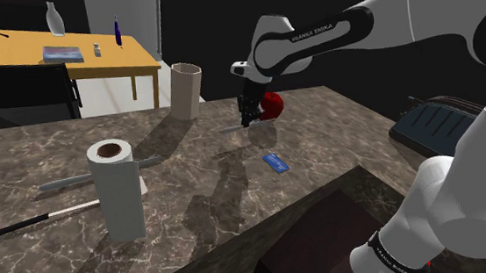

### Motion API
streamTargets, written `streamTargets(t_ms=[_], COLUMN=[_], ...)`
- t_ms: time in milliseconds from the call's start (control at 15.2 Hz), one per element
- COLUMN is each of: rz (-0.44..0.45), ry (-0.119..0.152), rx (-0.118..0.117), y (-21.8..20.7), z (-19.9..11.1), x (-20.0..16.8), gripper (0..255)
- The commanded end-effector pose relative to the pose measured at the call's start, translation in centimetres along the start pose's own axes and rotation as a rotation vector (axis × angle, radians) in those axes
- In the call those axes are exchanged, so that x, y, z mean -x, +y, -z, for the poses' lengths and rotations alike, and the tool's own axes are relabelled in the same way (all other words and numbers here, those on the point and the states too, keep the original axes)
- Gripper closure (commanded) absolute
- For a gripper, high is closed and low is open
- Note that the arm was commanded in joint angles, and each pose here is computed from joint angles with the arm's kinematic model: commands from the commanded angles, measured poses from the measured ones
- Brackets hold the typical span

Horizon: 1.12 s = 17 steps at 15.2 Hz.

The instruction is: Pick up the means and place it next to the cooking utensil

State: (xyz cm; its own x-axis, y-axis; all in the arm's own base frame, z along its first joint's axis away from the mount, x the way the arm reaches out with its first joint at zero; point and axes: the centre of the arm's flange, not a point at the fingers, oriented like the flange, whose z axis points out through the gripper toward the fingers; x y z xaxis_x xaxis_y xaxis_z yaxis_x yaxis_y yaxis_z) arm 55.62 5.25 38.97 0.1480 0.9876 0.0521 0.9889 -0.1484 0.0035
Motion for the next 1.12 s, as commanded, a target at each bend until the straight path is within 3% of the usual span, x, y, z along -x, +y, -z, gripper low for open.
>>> streamTargets(t_ms=[0, 594, 1056], rz=[0.0, 0.0, 0.0], ry=[0.0, 0.0, 0.0], rx=[0.0, 0.0, 0.0], y=[0.0, 0.1, -1.0], z=[1.1, 5.8, 5.7], x=[0.0, -0.3, -9.5], gripper=[255, 255, 255])
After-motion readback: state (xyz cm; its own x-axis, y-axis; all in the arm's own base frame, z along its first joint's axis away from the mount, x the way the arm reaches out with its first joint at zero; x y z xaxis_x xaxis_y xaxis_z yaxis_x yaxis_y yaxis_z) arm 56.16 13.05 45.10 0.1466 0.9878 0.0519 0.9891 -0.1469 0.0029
